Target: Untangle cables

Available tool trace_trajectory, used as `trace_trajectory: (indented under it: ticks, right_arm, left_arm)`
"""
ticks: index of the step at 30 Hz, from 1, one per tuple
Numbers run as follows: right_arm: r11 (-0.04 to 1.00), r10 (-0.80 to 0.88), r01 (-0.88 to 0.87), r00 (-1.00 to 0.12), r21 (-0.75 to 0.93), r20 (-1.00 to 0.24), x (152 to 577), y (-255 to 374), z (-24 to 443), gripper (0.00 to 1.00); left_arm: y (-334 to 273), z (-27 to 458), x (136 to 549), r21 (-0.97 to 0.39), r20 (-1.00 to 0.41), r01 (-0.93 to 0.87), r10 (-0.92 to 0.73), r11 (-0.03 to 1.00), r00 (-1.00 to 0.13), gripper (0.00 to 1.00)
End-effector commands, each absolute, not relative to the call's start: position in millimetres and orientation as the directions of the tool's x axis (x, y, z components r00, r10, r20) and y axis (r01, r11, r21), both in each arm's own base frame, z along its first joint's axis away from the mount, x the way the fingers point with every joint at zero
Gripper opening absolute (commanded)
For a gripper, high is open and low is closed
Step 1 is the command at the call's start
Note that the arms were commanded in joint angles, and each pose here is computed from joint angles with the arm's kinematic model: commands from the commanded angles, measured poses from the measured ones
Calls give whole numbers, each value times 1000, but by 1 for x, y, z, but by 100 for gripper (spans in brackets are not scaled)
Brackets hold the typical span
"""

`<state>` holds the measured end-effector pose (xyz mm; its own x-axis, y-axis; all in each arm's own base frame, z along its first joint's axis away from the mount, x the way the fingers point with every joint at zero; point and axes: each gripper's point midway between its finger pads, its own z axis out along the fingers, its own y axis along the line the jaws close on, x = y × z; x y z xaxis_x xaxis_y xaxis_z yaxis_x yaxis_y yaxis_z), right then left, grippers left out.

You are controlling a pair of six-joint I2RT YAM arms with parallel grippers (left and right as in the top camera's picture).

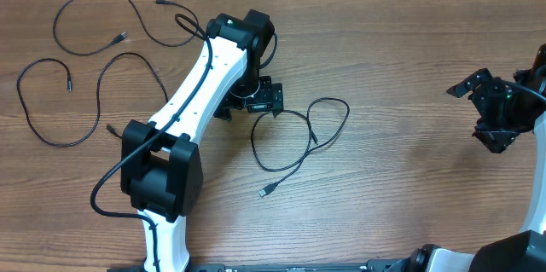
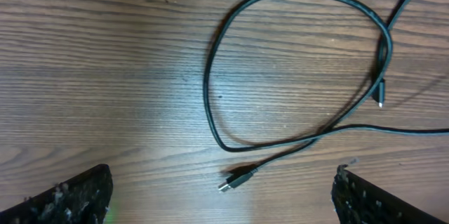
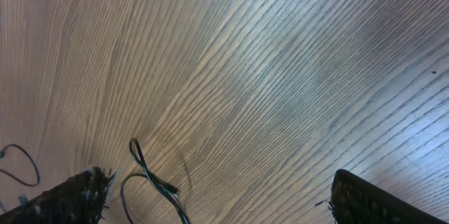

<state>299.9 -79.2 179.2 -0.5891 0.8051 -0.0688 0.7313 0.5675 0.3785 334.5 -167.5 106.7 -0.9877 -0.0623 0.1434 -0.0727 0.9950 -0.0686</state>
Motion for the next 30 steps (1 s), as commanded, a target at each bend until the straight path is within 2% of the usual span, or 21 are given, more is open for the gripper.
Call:
trace_trajectory:
  ticks: [1,9,15,19,25,27,30]
  right_arm:
    - [575,803,721,-589,388,-96,303,-81,187,100]
    - [575,803,721,-589,388,-96,303,-81,187,100]
    - [574,803,721,-588,388,-95,303,-81,187,100]
    - [574,803,721,-588,388,-95,303,-81,187,100]
    - [575,803,721,-589,388,-96,303,-81,187,100]
    - [575,803,721,-589,388,-96,303,-81,187,100]
    - [574,803,721,-588,388,-95,303,-81,187,100]
  left_arm:
    - [-171,120,328,-95,135,-56,-42,994,-990,100]
    - [-149,168,317,-50,15,-47,-46,998,-999,100]
    - [-154,147,304,-33,62,-28,-26,999,-998,100]
    - [-167,111,299,-81,86,-29,-22,996,-996,88]
    - [-163,65,283,-78,137,-66,-55,995,-989,85]
    - [-160,54,279,-73,139,-65,-55,995,-989,78]
    - [-163,38,281,-91,115,-62,-52,994,-992,63]
